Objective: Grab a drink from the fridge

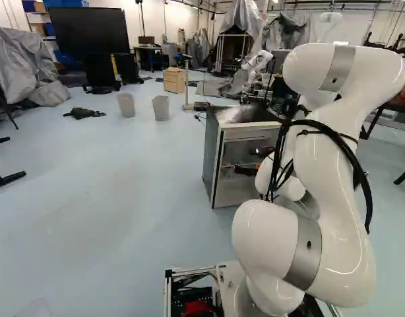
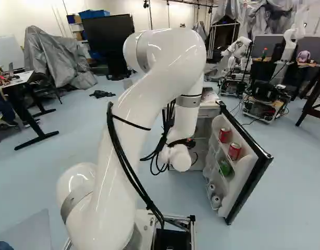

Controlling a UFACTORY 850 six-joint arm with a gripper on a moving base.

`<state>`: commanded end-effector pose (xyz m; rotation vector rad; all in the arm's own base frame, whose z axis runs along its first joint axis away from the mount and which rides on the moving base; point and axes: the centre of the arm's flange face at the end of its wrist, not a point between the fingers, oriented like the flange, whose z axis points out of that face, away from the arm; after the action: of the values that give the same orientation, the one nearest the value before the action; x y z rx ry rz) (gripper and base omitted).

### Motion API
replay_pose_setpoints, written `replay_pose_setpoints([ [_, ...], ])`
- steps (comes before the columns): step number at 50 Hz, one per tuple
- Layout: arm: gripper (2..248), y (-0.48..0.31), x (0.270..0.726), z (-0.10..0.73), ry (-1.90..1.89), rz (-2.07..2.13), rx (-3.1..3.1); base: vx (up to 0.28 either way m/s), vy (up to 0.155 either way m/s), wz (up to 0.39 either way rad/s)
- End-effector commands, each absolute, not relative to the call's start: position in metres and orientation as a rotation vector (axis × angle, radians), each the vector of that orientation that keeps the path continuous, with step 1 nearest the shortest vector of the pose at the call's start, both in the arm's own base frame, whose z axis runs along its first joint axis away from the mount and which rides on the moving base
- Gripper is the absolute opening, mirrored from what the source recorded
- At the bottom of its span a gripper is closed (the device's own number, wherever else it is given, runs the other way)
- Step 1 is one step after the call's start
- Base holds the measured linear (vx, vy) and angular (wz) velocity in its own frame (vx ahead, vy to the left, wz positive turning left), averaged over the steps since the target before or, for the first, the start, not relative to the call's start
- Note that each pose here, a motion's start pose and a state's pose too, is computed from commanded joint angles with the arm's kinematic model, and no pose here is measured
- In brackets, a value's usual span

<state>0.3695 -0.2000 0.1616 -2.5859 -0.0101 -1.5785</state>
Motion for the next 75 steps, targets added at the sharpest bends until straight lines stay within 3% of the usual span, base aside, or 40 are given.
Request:
replay_pose_setpoints([
  [26, 247, -0.229, 0.397, 0.145, -0.148, -1.624, -2.504, 0.000, 0.000, 0.000],
  [75, 247, -0.239, 0.495, 0.127, -0.336, -1.739, -2.432, 0.000, 0.000, 0.000],
])
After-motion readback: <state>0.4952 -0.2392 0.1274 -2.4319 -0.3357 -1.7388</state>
